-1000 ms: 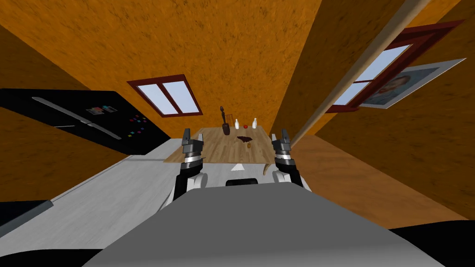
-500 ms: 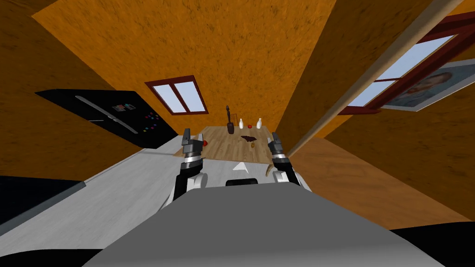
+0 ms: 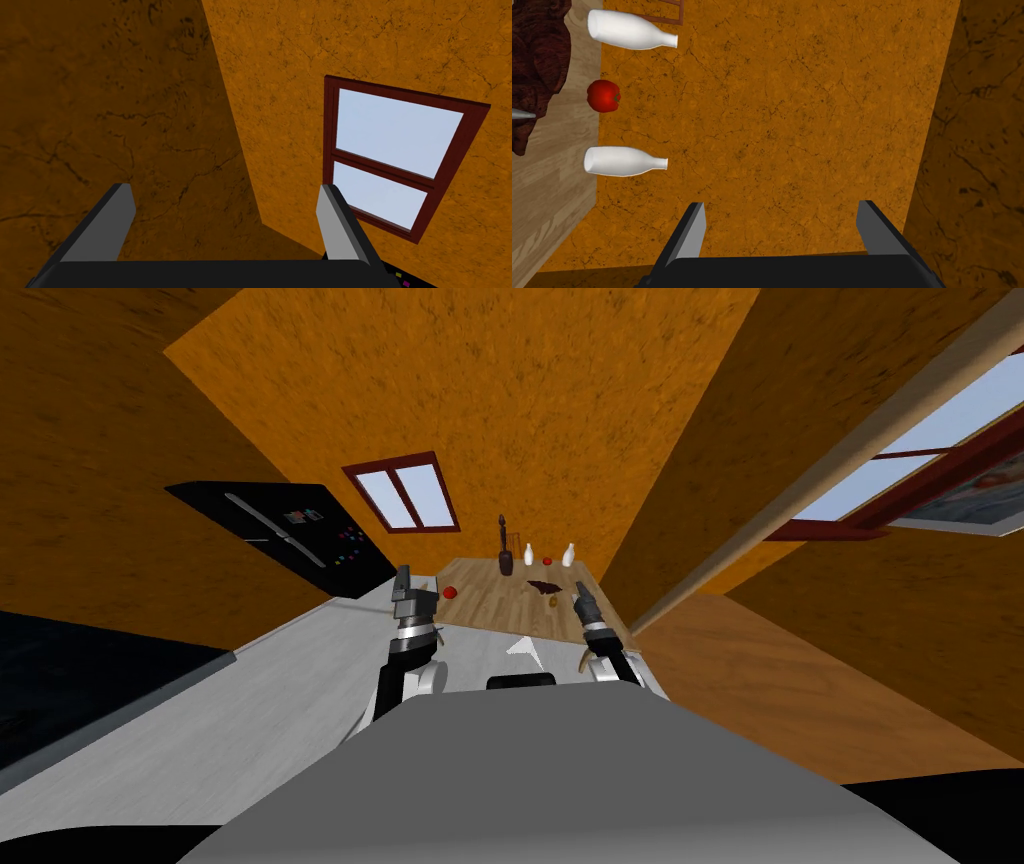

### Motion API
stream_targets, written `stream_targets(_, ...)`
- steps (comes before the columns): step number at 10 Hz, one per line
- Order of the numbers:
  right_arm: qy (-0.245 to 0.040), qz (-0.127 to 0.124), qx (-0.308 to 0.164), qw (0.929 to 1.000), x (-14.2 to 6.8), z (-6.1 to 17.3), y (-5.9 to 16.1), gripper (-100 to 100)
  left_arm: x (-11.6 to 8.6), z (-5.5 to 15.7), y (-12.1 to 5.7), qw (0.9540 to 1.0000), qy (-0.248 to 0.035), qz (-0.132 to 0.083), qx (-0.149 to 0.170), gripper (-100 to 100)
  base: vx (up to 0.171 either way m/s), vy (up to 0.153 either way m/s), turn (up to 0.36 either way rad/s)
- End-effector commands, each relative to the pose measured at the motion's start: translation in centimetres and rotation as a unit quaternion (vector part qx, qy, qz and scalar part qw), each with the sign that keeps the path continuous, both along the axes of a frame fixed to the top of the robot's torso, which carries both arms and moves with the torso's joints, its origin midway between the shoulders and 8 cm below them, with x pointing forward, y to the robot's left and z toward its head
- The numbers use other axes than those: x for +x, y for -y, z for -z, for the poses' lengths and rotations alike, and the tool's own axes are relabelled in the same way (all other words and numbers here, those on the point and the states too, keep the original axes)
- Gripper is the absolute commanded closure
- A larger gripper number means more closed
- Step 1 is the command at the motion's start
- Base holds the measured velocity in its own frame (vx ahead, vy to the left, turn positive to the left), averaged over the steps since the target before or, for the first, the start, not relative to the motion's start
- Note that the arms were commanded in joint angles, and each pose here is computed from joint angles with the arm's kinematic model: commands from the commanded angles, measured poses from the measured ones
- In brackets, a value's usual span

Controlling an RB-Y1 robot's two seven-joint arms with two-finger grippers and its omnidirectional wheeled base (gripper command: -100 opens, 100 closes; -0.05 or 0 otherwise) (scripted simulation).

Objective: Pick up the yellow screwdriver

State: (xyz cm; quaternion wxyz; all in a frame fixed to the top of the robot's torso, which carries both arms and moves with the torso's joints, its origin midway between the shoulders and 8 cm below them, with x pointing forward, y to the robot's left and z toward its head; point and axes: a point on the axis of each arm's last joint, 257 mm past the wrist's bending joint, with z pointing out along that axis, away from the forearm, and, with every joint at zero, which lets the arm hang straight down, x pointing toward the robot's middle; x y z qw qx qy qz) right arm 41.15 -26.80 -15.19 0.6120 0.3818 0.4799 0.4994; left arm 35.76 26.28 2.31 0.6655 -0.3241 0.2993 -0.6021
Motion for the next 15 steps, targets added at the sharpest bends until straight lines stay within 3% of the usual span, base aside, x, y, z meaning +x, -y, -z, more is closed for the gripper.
stream_targets(1,-0.026,0.004,-0.007,0.9996,0.8,1.6,0.3,-100,0.0,0.0,0.0,1.0,0.0,0.0,0.0,0,-0.014,0.025,0.085)
stream_targets(2,-0.054,0.003,-0.025,0.9982,1.3,3.8,0.4,-100,0.0,0.0,0.0,1.0,0.0,0.0,0.0,0,-0.015,0.033,0.191)
stream_targets(4,-0.066,0.008,-0.024,0.9975,1.4,4.4,0.6,-100,0.0,0.0,0.0,1.0,0.0,0.0,0.0,0,-0.003,0.014,0.044)
stream_targets(5,-0.1,0.011,-0.041,0.9941,1.8,6.9,1.0,-100,0.0,0.0,0.0,1.0,0.0,0.0,0.0,0,-0.005,0.016,0.17)
stream_targets(6,-0.107,0.014,-0.041,0.9933,1.8,7.3,1.2,-100,0.0,0.0,0.0,1.0,0.0,0.0,0.0,0,-0.006,0.015,0.138)
stream_targets(7,-0.136,0.016,-0.059,0.9888,2.1,9.6,1.5,-100,0.0,0.0,0.0,1.0,0.0,0.0,0.0,0,-0.009,0.024,0.231)
stream_targets(8,-0.148,0.021,-0.058,0.987,2.1,10.2,1.9,-100,0.0,0.0,0.0,1.0,0.0,0.0,0.0,0,-0.006,0.016,0.093)
stream_targets(12,-0.228,0.042,-0.094,0.968,2.1,16.1,3.8,-100,0.0,0.0,0.0,1.0,0.0,0.0,0.0,0,-0.006,0.019,0.171)
stream_targets(15,-0.291,0.063,-0.129,0.946,1.7,20.6,5.9,-100,0.0,0.0,0.0,1.0,0.0,0.0,0.0,0,-0.01,0.017,0.198)
